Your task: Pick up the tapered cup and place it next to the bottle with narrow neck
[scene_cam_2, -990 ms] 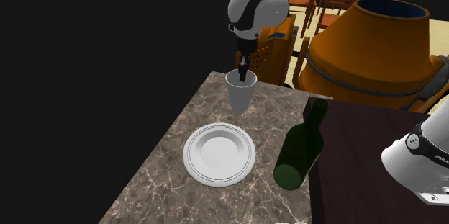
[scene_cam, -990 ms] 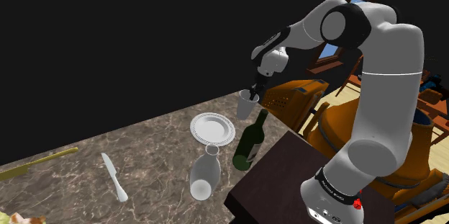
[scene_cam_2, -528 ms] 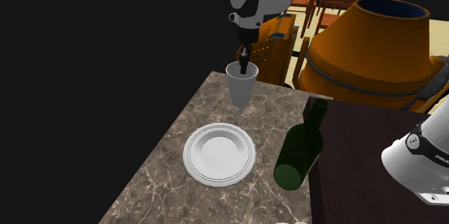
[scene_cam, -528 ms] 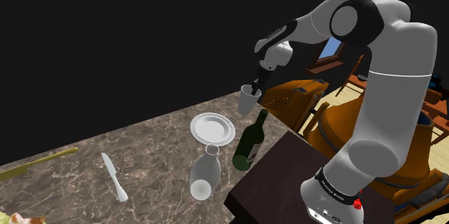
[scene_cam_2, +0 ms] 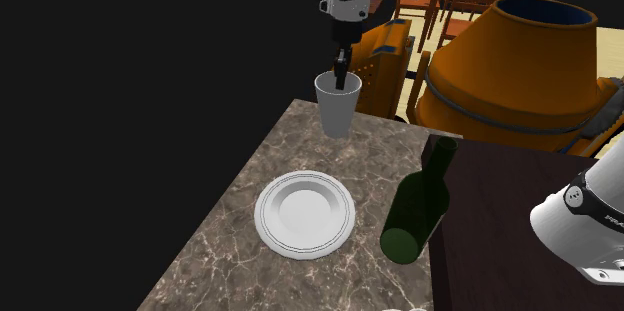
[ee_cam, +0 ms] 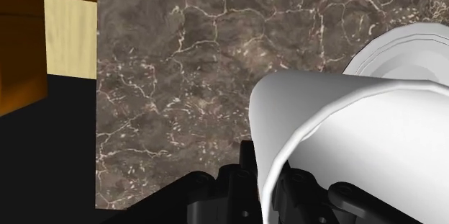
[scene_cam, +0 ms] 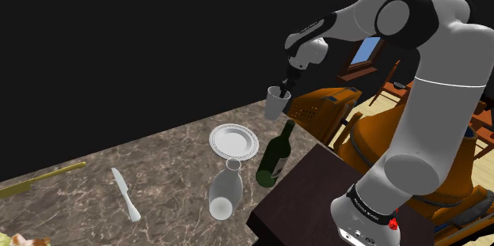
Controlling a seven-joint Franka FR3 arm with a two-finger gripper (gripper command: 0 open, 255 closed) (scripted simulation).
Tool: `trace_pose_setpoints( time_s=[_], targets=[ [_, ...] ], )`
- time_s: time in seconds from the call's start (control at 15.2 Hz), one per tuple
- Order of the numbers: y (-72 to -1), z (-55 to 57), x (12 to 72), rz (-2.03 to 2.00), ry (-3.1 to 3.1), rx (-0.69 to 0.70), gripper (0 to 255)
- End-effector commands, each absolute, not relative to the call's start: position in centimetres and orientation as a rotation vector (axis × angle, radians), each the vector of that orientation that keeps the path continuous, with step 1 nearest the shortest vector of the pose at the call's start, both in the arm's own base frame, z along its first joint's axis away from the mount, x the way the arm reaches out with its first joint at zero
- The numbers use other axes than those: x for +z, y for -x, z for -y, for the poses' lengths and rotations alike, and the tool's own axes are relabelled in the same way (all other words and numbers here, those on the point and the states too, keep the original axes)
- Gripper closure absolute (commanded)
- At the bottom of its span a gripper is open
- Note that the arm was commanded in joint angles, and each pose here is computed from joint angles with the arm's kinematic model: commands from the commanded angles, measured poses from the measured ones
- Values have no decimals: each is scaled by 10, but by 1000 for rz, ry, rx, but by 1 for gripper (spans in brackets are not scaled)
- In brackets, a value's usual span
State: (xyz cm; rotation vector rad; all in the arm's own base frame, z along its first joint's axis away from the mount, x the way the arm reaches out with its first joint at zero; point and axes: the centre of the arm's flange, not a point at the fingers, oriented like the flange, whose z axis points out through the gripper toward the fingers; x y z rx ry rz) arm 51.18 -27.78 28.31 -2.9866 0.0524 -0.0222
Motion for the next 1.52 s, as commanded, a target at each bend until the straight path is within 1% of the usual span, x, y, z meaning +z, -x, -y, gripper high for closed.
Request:
trace_pose_setpoints(
  time_s=[0.0,1.45],
  targets=[
    [-513,278,294,-52,2987,-22,255],
    [-513,278,410,-52,2987,-22,255]
  ],
)
